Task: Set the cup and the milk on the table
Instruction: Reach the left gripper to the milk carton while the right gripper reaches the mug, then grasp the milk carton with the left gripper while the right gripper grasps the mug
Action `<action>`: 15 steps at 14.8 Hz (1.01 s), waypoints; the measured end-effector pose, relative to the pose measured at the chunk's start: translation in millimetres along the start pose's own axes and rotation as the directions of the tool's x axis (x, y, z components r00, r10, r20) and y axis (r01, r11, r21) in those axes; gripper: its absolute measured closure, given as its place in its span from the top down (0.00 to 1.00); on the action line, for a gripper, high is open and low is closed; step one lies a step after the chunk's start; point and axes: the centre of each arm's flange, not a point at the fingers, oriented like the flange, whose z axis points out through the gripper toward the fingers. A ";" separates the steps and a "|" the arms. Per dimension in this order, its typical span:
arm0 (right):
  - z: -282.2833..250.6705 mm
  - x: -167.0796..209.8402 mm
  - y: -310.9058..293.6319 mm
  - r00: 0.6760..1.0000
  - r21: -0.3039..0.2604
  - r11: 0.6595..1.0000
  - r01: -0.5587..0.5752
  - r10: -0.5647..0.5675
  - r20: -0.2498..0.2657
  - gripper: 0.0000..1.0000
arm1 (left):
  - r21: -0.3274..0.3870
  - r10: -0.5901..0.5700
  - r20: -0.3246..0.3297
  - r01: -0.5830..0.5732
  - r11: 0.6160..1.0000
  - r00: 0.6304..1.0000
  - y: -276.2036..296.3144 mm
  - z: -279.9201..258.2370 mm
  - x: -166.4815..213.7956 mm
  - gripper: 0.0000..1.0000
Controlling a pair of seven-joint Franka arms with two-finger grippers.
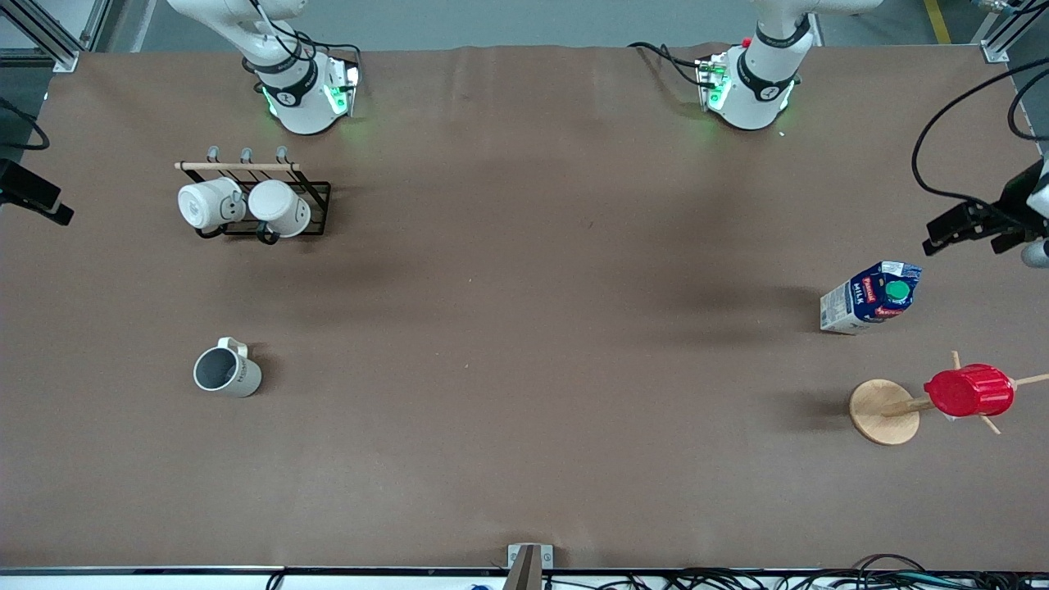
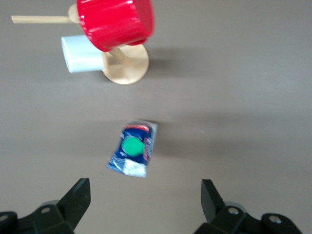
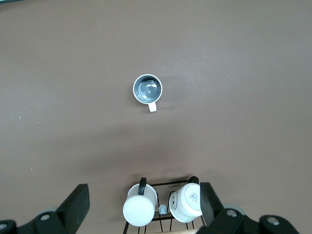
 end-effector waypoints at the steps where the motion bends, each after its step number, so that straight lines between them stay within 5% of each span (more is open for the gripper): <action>1: 0.2 0.1 0.9 1.000 0.000 1.000 -0.002 0.002 0.000 1.00 | 0.005 0.002 -0.005 -0.002 1.000 1.000 -11.7 22.9 -1.4 1.00; 6: 44.5 26.8 17.8 0.999 -0.009 0.999 -0.033 0.033 0.036 1.00 | 0.016 0.014 0.024 -0.014 1.000 1.000 -20.0 94.1 -8.8 1.00; 15: 288.4 108.6 -0.9 1.000 -0.024 1.000 -0.003 0.003 0.008 1.00 | 0.036 0.054 0.055 -0.056 0.998 0.997 -16.5 156.4 -6.1 1.00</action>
